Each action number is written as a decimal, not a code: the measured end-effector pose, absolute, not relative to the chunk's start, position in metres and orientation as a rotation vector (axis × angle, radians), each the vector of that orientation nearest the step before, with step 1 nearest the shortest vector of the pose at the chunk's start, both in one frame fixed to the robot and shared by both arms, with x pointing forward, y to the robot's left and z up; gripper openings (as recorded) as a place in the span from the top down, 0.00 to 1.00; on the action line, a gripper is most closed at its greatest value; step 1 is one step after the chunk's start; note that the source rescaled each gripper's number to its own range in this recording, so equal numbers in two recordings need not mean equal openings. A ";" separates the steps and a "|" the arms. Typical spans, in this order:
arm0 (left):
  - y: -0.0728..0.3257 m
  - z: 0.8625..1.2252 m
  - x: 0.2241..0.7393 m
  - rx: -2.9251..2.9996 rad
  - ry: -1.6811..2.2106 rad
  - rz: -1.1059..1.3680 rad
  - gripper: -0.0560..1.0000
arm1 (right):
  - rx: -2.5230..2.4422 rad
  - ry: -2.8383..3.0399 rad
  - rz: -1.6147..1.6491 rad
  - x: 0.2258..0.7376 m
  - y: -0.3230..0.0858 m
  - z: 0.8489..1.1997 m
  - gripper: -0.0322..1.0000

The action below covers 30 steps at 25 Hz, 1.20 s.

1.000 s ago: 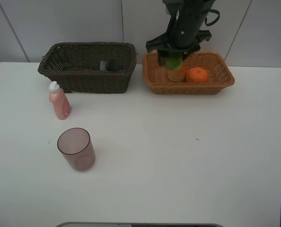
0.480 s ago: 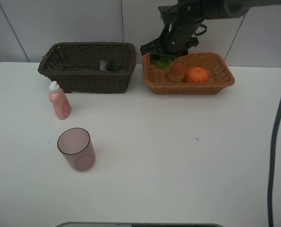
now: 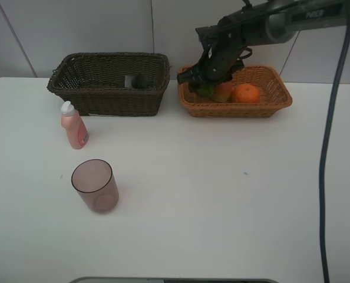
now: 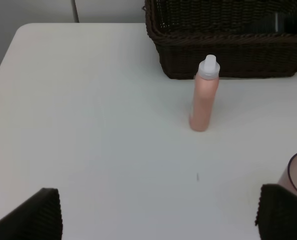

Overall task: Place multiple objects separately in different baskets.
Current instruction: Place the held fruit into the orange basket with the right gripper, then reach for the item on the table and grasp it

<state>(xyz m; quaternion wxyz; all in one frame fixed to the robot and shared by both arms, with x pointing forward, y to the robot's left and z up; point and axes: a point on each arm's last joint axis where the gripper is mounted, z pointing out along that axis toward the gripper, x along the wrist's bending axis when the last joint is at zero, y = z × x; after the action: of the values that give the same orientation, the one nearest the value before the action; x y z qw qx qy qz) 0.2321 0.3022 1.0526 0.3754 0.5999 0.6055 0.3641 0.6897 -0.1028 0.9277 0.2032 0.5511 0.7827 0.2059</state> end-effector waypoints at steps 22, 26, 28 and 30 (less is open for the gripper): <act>0.302 1.053 0.232 1.535 1.550 0.932 0.00 | 1.609 2.151 0.556 0.666 -0.115 0.978 0.00; 0.302 1.053 0.232 1.535 1.550 0.932 0.00 | 1.741 2.124 0.548 0.640 -0.144 0.993 0.00; 0.302 1.053 0.232 1.535 1.550 0.932 0.00 | 1.806 2.090 0.503 0.626 -0.171 1.000 0.00; 0.302 1.053 0.232 1.535 1.550 0.932 0.00 | 1.850 2.061 0.459 0.607 -0.198 1.011 0.00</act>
<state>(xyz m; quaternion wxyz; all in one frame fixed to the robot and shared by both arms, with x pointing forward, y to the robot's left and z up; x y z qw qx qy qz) 0.2321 0.3022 1.0526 0.3754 0.5999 0.6055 0.3641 0.6072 -0.1979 1.0112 0.1663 0.6498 0.7240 0.1611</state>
